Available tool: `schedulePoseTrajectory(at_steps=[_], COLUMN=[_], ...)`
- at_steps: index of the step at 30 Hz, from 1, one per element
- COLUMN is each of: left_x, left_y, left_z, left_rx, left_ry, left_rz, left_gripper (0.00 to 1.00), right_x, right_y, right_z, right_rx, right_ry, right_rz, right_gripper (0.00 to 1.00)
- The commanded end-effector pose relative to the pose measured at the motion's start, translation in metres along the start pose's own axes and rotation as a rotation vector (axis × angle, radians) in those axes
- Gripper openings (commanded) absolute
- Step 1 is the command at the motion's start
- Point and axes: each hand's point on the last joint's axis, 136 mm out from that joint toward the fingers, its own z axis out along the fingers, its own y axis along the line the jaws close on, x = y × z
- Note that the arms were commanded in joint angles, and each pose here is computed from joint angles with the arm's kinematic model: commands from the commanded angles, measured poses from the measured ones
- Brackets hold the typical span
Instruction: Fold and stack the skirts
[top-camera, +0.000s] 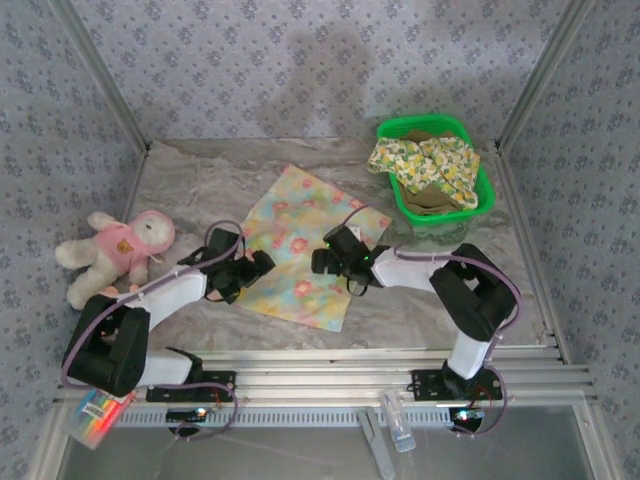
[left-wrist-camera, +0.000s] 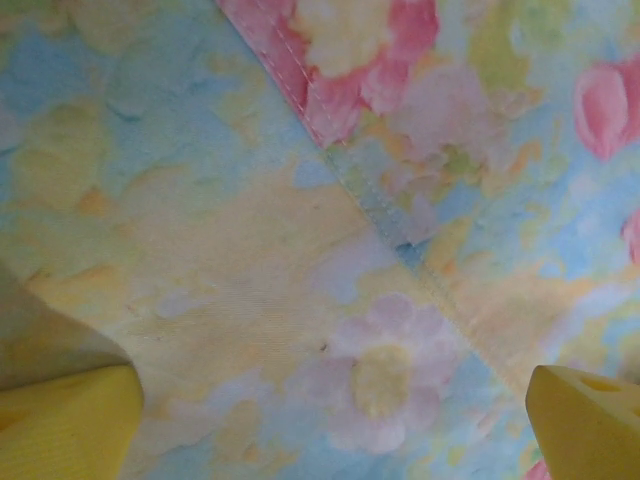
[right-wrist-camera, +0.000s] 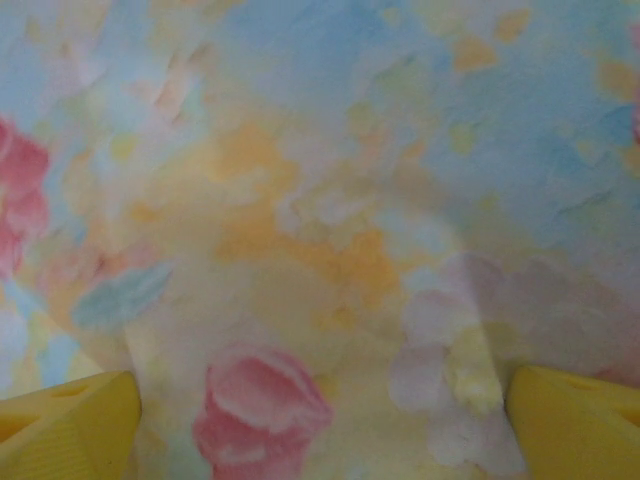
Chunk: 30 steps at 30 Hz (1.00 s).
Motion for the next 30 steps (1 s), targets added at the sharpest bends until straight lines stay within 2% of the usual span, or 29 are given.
schedulePoseTrajectory(at_steps=[1,5,6,9,11,16,21,23,25,27,28,30], left_x=[0.031,0.020,0.013,-0.005,-0.012,-0.022,-0.042,-0.052,-0.062,-0.069,-0.071,-0.071], left_y=[-0.010,-0.029,-0.030,-0.024,-0.026,-0.069,-0.107,-0.115,-0.103,-0.073,-0.053,-0.030], left_z=[0.000,-0.040,-0.051,-0.074,-0.075,-0.056,-0.026,-0.009,0.012,0.028,0.032,0.034], left_rx=[0.033,0.051,0.044,-0.009,-0.002,0.121,0.134,0.116,0.021,-0.124,-0.210,-0.300], left_ry=[0.081,-0.017,-0.058,-0.153,-0.135,0.005,0.074,0.081,0.079,0.059,0.040,0.022], left_rz=[-0.057,0.009,0.030,0.101,0.118,0.168,0.253,0.278,0.262,0.206,0.178,0.164], left_gripper=[1.00,1.00,1.00,1.00,1.00,1.00,1.00,1.00,1.00,1.00,1.00,1.00], right_x=[-0.009,-0.046,-0.064,-0.072,-0.068,-0.027,0.005,0.020,0.035,0.048,0.053,0.057], right_y=[-0.019,-0.018,-0.007,0.007,0.014,0.033,0.031,0.024,0.010,-0.001,-0.006,-0.018], right_z=[0.017,0.015,0.006,-0.019,-0.031,-0.048,-0.049,-0.046,-0.041,-0.036,-0.035,-0.036], right_rx=[0.036,0.040,0.017,0.024,0.021,-0.109,-0.161,-0.141,-0.093,-0.071,-0.058,-0.013], right_ry=[0.083,0.086,0.058,0.029,0.020,0.072,0.130,0.165,0.197,0.237,0.252,0.257], right_rz=[-0.016,-0.133,-0.162,-0.212,-0.207,-0.073,0.068,0.087,0.110,0.133,0.137,0.134], right_gripper=[0.96,0.94,0.94,0.95,0.96,0.96,0.97,0.97,0.97,0.97,0.97,0.97])
